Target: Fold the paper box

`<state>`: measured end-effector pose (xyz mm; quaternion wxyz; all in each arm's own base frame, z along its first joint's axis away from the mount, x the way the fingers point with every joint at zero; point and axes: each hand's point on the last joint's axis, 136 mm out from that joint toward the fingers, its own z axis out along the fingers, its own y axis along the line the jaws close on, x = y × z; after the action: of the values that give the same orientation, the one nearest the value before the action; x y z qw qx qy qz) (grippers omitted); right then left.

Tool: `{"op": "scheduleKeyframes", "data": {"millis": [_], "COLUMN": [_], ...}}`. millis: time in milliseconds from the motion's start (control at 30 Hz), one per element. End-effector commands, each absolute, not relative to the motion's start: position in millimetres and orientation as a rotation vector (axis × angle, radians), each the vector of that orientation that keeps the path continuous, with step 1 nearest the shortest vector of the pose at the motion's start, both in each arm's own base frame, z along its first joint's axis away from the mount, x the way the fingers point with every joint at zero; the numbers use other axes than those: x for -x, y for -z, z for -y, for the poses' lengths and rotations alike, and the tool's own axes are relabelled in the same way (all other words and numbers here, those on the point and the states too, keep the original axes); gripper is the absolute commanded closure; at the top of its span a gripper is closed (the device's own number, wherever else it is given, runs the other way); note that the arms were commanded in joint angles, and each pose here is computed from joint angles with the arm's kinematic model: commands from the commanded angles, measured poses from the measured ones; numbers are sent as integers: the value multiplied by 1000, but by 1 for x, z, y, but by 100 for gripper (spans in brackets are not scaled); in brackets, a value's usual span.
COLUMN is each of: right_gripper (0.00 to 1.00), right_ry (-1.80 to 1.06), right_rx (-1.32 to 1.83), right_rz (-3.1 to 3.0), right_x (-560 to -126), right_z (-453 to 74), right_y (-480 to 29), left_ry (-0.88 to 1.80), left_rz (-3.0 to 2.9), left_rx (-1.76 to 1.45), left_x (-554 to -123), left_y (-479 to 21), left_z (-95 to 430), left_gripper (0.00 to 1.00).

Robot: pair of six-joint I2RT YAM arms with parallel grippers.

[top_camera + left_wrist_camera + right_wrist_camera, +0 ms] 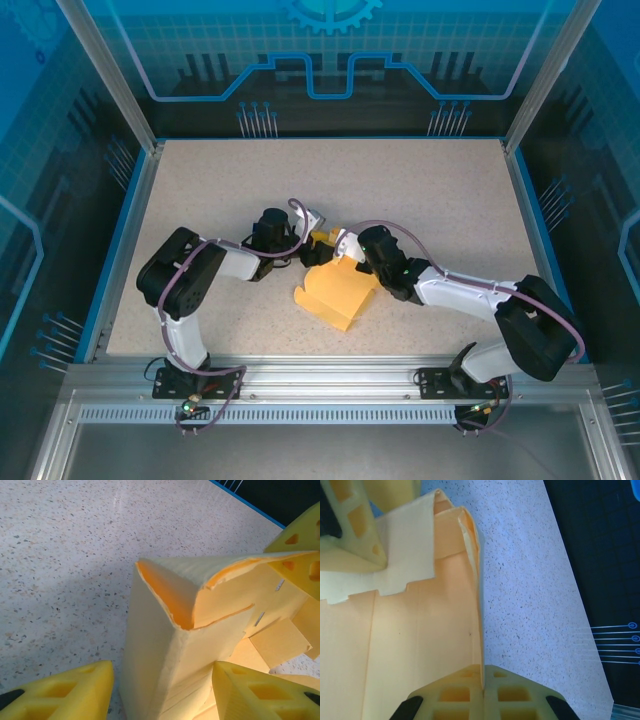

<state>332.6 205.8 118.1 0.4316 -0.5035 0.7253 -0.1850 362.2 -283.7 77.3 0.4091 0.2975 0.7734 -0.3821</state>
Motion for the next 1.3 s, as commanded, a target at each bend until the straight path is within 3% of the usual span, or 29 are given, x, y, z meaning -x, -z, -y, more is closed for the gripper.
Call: {"op": "scheduleKeyframes", "data": {"millis": [0,300,733,1100,1267], "right_gripper": [100,100,100,100,100], "right_ry": [420,394,436,428,426], "right_rx": [1214,1212,1266,1290,1310], "right_rz": [-1822,-1828,-1826,-1798,-1772], "right_x": [-337,-338,-336,-334,-331], "right_z": [-209,-214,-214,-221,-226], "right_y": [-127,-125,-114,-116,-119], "left_ry": [1024,1034,929,781,680], "left_rz": [-1943,-1922,-1901,-1917,-1936], "left_rx": [-759,-727,-679,-631,-607], "left_x": [-355,-355,-367,-381,-387], "left_y": [-81,-81,-75,-72,-64], "left_z": [288,290,290,282,275], "left_gripper": [45,44,59,61,70]}}
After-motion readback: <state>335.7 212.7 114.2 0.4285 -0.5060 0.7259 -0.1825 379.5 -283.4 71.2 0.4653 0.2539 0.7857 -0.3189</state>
